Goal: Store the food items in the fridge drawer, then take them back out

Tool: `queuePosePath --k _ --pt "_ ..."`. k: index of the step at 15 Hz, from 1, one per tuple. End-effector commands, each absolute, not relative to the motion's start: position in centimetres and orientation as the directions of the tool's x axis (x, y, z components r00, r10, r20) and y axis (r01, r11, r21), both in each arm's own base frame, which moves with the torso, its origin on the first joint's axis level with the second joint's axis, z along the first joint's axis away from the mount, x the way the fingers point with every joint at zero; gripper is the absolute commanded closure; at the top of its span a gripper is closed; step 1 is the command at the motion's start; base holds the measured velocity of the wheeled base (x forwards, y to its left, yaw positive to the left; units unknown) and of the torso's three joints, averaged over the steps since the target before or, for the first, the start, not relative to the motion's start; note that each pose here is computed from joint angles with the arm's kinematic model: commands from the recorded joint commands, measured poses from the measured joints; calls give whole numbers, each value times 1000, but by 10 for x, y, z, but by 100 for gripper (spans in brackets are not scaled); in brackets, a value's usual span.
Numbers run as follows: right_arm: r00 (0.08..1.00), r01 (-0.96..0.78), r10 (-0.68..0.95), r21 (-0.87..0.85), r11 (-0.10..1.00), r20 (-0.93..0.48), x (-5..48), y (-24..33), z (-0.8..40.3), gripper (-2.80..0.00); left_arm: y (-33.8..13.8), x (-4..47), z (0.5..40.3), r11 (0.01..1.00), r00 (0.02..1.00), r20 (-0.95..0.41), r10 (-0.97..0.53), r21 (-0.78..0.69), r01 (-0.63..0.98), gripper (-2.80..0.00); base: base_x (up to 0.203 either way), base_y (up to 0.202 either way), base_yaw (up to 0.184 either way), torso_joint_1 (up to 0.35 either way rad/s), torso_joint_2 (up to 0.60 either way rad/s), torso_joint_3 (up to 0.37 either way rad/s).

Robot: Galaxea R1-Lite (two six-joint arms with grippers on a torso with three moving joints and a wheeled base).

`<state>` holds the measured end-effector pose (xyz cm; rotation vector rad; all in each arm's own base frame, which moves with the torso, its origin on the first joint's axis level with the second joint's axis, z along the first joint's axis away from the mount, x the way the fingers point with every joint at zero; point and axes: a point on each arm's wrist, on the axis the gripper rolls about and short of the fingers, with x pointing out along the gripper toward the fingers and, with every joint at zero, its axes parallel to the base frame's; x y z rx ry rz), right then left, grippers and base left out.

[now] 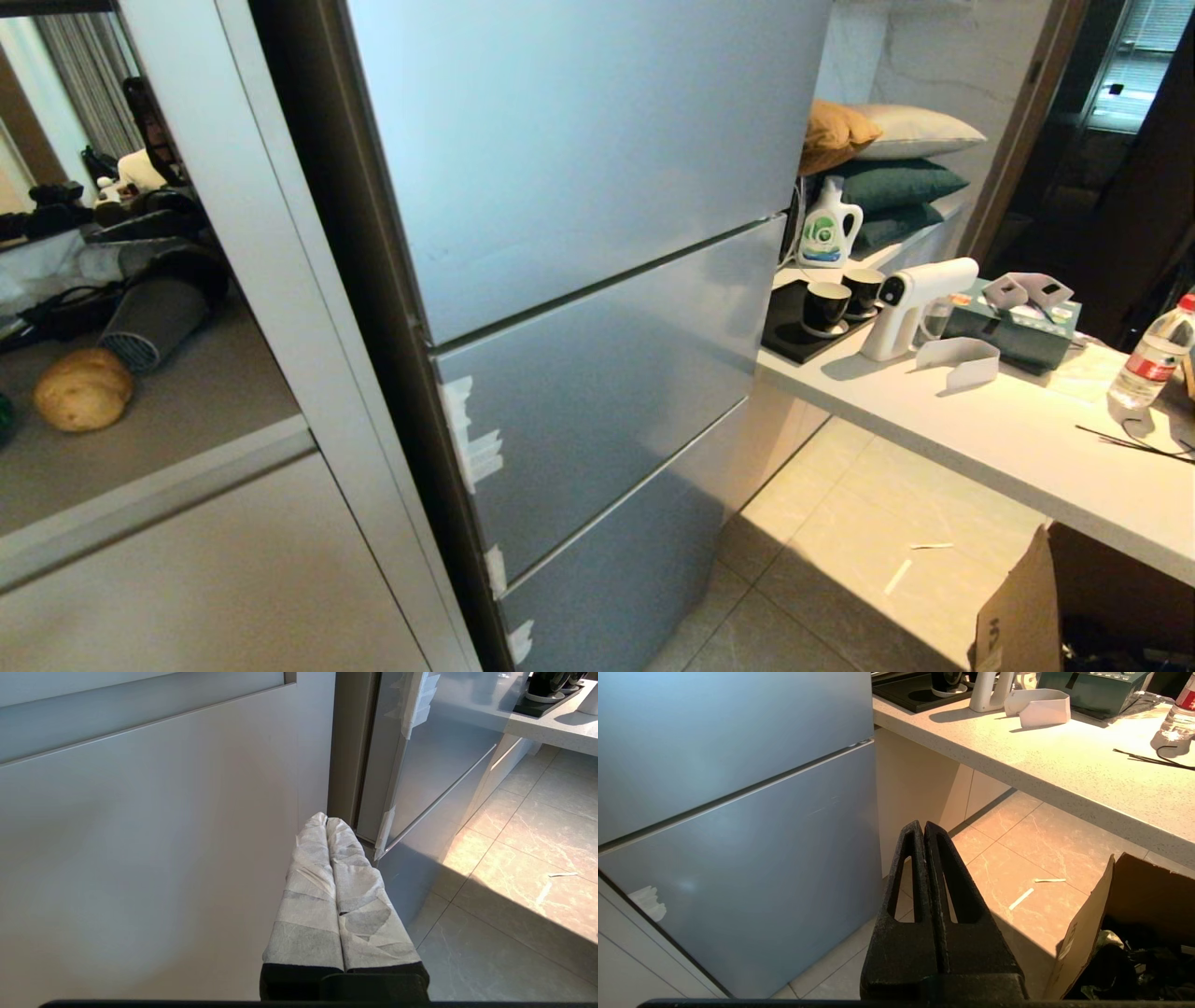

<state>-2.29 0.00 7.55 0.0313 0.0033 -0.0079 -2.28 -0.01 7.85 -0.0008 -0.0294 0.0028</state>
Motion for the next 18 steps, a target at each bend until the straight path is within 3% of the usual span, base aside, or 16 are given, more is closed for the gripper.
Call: queuePosePath --k 1,3,6,8,12,15,18 --pt "1000 7 -7 30 1000 -5 -23 0 75 0 0 -22 76 1000 1000 20 4 4 -4 0 0 0 0 0 0 0" --pt "1000 5 -5 23 1000 -5 -23 0 75 0 0 -24 82 1000 999 48 -11 29 10 0 0 0 0 0 0 0" --pt "1000 3 -3 15 1000 -5 -23 0 75 0 -3 -31 128 991 985 109 -133 -15 136 0 0 0 0 0 0 0" --pt "1000 5 -5 15 1000 -5 -23 0 75 0 -5 -15 148 971 972 -3 -233 -59 232 0 0 0 0 0 0 0" --pt "1000 6 -6 17 1000 -4 -23 0 76 0 -11 29 156 876 845 -240 -477 -207 436 0 0 0 0 0 0 0" --pt "1000 6 -6 20 1000 -3 -23 0 76 0 -12 69 155 853 782 -348 -517 -284 437 0 0 0 0 0 0 0" --pt "1000 8 -8 23 1000 -3 -23 0 76 0 -12 114 154 879 799 -371 -473 -262 399 0 0 0 0 0 0 0"
